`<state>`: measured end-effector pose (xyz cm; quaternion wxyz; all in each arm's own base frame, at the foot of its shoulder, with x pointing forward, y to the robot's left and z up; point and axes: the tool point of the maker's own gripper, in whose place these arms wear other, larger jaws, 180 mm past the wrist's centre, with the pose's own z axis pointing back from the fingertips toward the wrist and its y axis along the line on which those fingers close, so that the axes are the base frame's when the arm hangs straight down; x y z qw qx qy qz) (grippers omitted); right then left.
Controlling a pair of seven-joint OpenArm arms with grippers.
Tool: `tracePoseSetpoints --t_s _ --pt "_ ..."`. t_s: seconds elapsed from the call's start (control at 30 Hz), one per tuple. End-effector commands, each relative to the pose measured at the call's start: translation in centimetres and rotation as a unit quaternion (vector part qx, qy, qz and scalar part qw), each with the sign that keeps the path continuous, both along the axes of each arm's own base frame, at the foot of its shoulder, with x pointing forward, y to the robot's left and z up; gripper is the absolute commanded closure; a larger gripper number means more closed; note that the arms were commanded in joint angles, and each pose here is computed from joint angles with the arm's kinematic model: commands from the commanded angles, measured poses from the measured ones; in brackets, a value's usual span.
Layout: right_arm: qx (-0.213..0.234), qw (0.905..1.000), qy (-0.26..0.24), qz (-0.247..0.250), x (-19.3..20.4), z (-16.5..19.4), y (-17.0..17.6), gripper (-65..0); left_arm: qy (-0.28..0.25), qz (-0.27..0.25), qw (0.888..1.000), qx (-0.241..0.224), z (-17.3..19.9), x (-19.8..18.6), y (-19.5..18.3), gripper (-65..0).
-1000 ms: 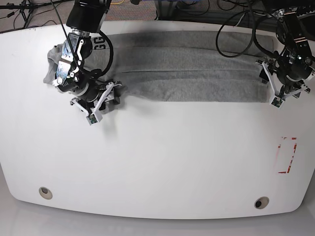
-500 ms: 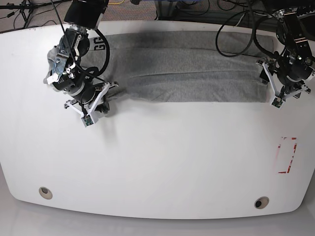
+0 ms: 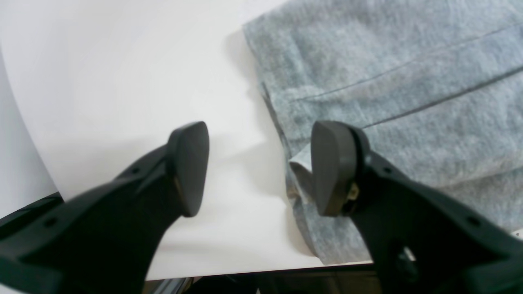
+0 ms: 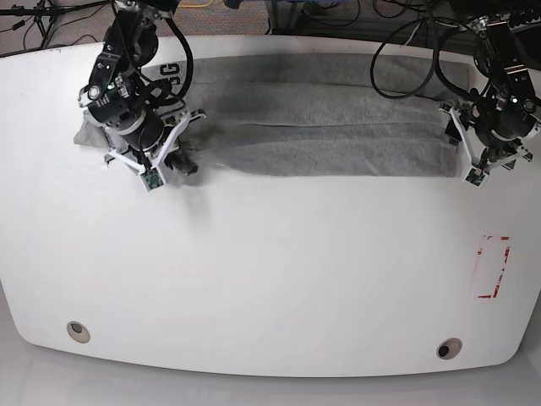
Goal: Fold the T-shirt properly
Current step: 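Grasp the shirt's folded end with the right gripper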
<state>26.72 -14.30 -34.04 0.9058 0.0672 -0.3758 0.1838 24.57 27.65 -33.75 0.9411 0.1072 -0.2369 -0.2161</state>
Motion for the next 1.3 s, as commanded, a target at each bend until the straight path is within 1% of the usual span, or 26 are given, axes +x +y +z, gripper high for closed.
tracePoseSetpoints --t_s 0.0,0.2,0.53,0.77,0.93,1.03,1.1,1.17,1.27 --pt "0.026 0.9996 -0.007 -0.004 -0.8 0.3 0.0 0.0 -0.014 -0.003 1.000 0.006 0.8 0.5 0.3 -37.1" --pt "0.087 0.9961 0.010 0.003 -3.1 -0.3 1.5 0.0 -0.003 0.001 1.000 0.002 0.1 0.3 0.4 -37.1" --pt "0.141 0.9890 0.044 0.007 -6.6 -1.4 2.9 0.0 0.007 0.005 1.000 -0.002 -0.5 0.2 0.7 -37.1" --pt "0.150 0.9864 0.068 0.005 -8.4 -2.2 3.1 0.0 0.006 0.005 1.000 -0.002 -0.4 0.2 0.7 -37.1" --pt "0.138 0.9870 0.083 0.001 -9.3 -3.0 2.8 -0.2 0.010 -0.008 1.000 -0.003 -0.7 0.3 0.0 -37.1" --pt "0.119 0.9887 0.092 0.001 -9.5 -3.5 2.4 -1.0 0.012 -0.012 1.000 -0.004 -0.8 0.3 -0.3 -37.1" --pt "0.109 0.9894 0.095 0.000 -9.6 -3.7 2.2 -4.4 0.013 -0.012 1.000 -0.004 -0.8 0.3 -0.3 -37.1" --pt "0.103 0.9899 0.098 0.000 -9.7 -3.8 2.0 -12.4 0.013 -0.013 1.000 -0.004 -0.9 0.3 -0.3 -37.1" --pt "0.102 0.9900 0.098 -0.002 -9.8 -3.9 1.9 -28.1 0.013 -0.013 1.000 -0.003 -0.8 0.3 -0.3 -37.1"
